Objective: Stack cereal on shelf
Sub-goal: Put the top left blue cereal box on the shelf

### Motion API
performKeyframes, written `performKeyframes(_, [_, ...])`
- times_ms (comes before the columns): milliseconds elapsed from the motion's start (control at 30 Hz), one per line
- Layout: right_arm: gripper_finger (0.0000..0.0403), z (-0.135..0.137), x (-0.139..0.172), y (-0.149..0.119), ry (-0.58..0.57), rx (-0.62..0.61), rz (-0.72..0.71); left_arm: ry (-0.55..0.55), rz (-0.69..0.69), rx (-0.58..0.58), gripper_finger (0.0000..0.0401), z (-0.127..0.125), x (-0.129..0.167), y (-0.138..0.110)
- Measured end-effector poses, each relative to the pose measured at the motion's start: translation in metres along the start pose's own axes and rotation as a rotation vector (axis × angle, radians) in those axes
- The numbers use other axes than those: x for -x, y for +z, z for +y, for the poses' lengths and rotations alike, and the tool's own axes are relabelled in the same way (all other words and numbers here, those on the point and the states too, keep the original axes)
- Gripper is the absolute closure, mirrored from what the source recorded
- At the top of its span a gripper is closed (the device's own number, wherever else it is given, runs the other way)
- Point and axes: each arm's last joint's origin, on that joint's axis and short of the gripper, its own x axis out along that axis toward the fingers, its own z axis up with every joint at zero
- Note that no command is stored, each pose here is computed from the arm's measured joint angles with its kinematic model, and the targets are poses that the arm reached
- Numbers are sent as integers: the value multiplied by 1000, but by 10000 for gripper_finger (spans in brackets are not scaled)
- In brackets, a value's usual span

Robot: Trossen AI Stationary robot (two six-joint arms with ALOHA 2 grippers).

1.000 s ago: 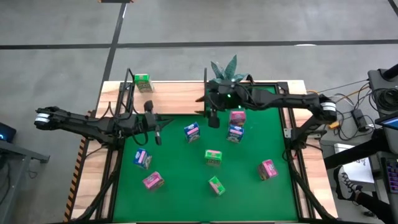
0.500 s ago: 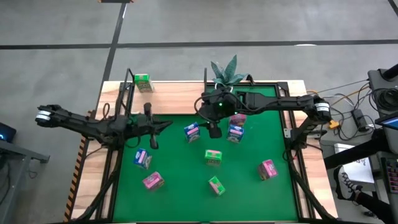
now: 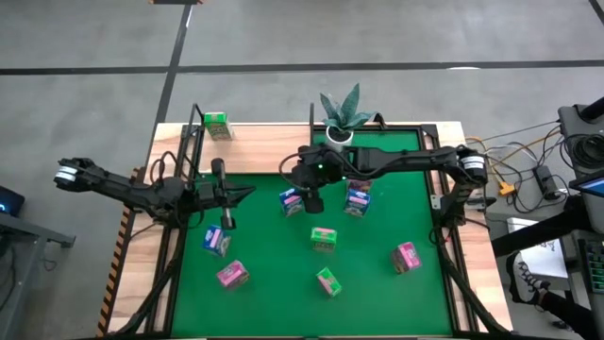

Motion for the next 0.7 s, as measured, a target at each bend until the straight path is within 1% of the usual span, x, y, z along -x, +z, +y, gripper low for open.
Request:
performKeyframes(133, [143, 0, -9, -2, 9, 24, 19, 1, -2, -3, 401, 0, 0, 0])
performKeyframes(233, [133, 1, -18, -7, 22, 53, 49, 0, -2, -15, 401, 0, 0, 0])
performKeyframes(567, [131, 5, -47, -30, 60, 74, 170, -2, 5, -20, 401, -1, -1, -1])
performKeyframes(700, [134, 3, -48, -32, 59, 70, 181, -2, 6, -20, 401, -1, -1, -1])
